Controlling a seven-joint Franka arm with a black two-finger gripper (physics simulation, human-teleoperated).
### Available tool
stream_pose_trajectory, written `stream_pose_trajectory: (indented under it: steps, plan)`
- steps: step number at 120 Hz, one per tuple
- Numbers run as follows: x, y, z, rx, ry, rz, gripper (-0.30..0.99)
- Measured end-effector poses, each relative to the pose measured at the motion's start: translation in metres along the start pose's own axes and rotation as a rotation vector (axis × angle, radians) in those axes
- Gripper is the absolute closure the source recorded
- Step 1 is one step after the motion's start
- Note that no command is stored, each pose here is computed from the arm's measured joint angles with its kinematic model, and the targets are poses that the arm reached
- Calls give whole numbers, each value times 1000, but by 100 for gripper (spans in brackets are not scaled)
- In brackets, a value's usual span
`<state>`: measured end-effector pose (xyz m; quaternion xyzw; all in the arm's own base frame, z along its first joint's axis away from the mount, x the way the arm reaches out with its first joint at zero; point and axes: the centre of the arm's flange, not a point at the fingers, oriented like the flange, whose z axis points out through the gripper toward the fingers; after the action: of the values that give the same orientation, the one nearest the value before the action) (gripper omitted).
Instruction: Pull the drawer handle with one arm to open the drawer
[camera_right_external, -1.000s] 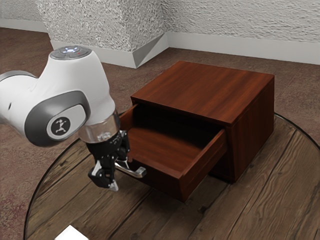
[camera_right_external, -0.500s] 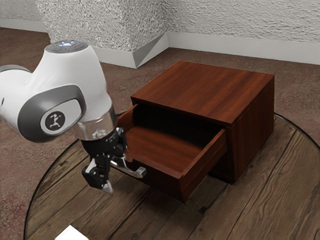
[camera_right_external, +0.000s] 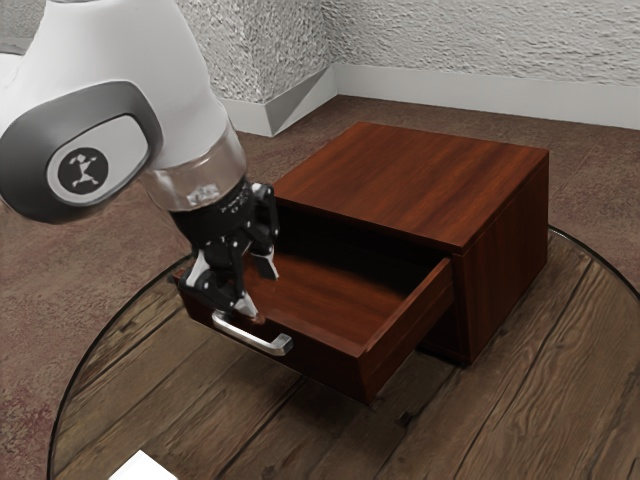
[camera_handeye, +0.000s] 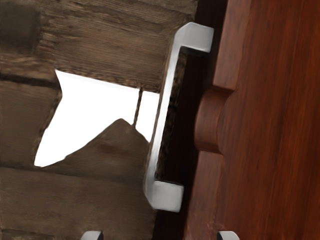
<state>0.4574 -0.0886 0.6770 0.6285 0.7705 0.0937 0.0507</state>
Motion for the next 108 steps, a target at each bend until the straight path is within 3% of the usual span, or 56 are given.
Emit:
stream_pose_trajectory:
  steps: [25,49,63,79,108]
  plan:
    - [-2,15,-10,-7,-14,-3,17]
    - [23,25,-66,-87,-6,178,8]
    - [61,44,-40,-3,7,379,6]
    - [91,71,15,118,-20,584,4]
    - [113,83,38,150,-81,948,3]
